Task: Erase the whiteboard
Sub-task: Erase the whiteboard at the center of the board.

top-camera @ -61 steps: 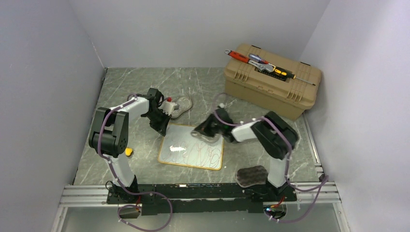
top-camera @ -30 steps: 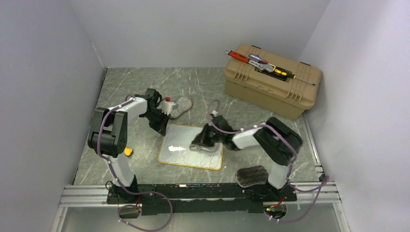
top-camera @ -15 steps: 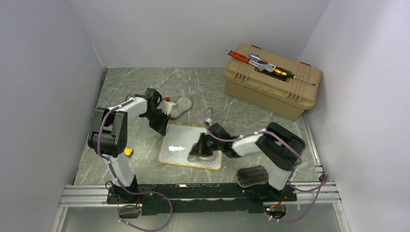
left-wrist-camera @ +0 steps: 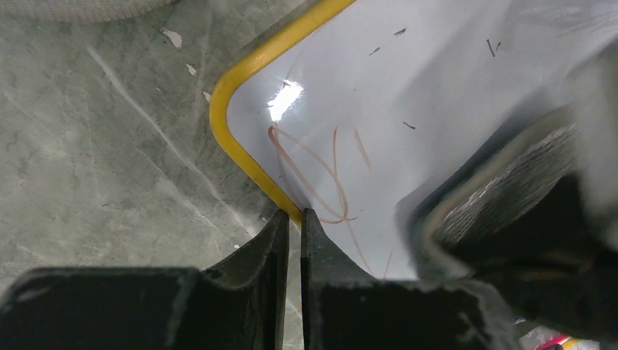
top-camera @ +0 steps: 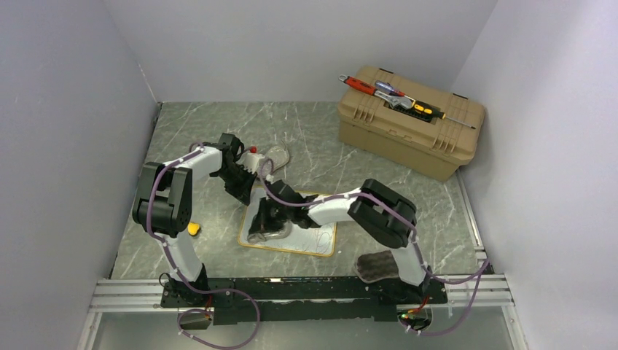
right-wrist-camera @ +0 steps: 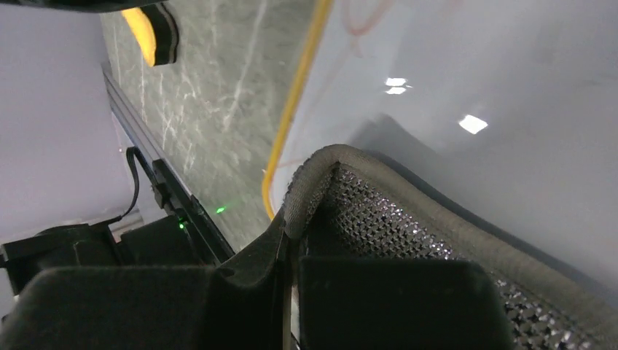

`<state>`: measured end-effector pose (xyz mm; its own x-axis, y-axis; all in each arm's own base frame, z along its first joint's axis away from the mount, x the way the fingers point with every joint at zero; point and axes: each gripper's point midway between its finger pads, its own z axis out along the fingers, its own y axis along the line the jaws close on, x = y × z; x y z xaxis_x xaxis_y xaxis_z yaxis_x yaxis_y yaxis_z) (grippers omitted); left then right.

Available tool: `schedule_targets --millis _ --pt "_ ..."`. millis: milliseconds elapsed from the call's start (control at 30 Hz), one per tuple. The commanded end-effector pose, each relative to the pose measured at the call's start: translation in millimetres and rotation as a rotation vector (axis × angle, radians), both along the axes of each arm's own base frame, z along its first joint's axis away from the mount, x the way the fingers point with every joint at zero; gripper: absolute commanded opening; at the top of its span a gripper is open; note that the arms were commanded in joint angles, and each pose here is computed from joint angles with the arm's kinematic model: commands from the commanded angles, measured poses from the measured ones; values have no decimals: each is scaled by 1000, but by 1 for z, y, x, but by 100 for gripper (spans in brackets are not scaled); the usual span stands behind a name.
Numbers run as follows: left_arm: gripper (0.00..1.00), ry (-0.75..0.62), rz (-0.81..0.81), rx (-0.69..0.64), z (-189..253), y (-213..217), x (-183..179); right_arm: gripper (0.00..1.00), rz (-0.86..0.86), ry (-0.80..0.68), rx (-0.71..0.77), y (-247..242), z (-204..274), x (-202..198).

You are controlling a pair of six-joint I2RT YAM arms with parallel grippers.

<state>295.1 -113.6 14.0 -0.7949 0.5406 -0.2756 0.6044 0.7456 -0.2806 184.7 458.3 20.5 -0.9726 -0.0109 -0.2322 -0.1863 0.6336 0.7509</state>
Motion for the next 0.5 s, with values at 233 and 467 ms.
schedule_targets --millis 233,467 --pt "2 5 -70 144 -39 25 -4 0 -119 109 -452 -181 -89 -81" --pt "2 10 -58 135 -38 22 -5 0 -80 91 -443 -159 -87 -74"
